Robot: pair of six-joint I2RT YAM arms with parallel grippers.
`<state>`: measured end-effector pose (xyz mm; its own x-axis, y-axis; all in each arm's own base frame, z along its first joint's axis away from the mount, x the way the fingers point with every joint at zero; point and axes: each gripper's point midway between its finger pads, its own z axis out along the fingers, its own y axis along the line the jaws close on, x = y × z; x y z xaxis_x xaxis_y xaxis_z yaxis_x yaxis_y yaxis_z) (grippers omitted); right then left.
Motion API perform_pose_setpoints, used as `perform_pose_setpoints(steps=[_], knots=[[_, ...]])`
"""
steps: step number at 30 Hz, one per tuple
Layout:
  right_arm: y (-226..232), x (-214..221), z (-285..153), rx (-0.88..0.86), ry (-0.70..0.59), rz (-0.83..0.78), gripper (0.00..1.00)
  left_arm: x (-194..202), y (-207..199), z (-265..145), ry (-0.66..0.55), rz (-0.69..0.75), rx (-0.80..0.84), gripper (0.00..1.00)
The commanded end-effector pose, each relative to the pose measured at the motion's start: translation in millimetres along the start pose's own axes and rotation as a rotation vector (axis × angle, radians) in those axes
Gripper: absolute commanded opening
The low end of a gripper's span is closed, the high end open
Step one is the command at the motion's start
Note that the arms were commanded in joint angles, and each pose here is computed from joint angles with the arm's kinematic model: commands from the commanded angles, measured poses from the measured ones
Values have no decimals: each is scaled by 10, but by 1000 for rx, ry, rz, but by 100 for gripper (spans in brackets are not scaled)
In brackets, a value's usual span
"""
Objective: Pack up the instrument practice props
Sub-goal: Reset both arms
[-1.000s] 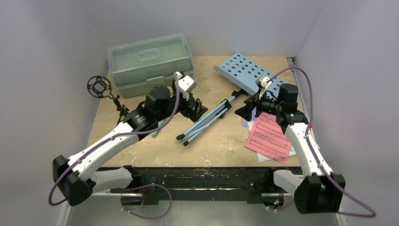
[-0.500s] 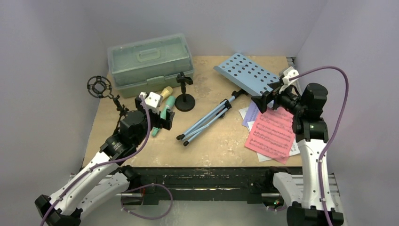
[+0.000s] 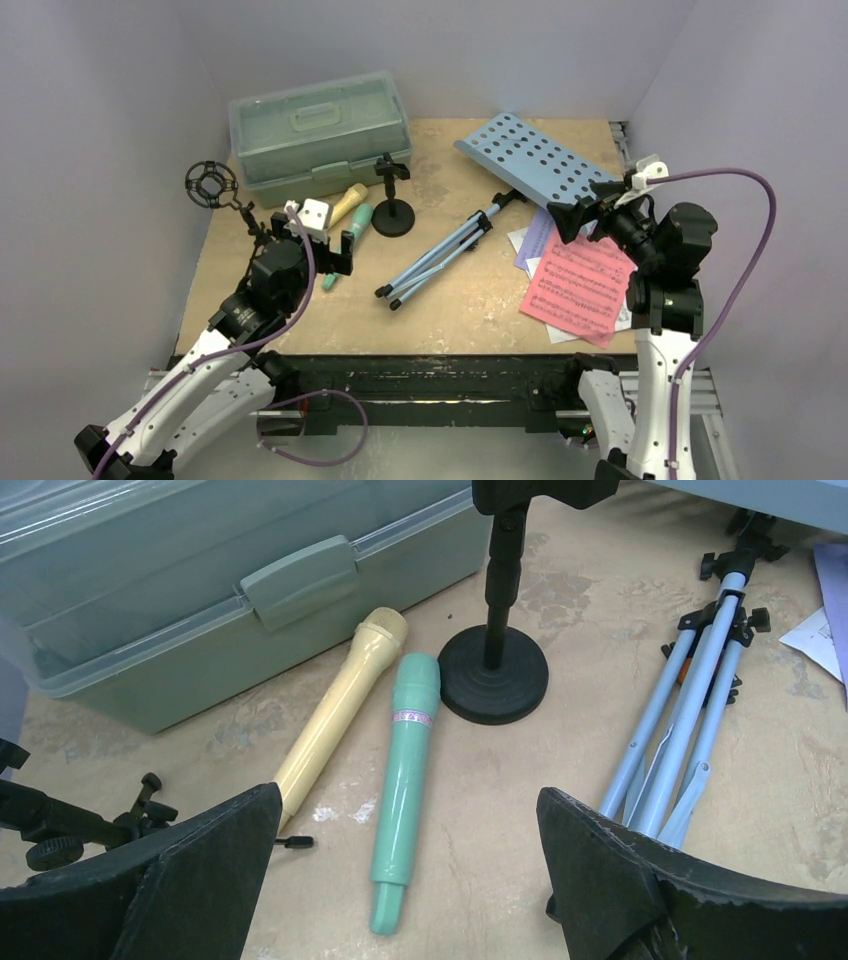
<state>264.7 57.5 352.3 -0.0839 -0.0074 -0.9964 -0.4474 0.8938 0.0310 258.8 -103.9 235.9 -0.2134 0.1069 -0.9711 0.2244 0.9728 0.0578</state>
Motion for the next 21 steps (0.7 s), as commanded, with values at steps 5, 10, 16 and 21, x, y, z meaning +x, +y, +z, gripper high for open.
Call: perform_pose_setpoints(steps=[5, 10, 16, 21], knots=[[-131, -152, -95, 125, -60, 62, 99, -137, -84, -23, -58, -14, 59, 100], [-113, -156, -144, 122, -55, 32, 99, -130, -103, -18, -59, -12, 69, 100], [-110, -134, -141, 111, -48, 19, 99, -130, -96, -20, -62, -8, 66, 100], [-122, -125, -130, 103, -31, 24, 99, -195, -82, -59, -98, -23, 67, 100]])
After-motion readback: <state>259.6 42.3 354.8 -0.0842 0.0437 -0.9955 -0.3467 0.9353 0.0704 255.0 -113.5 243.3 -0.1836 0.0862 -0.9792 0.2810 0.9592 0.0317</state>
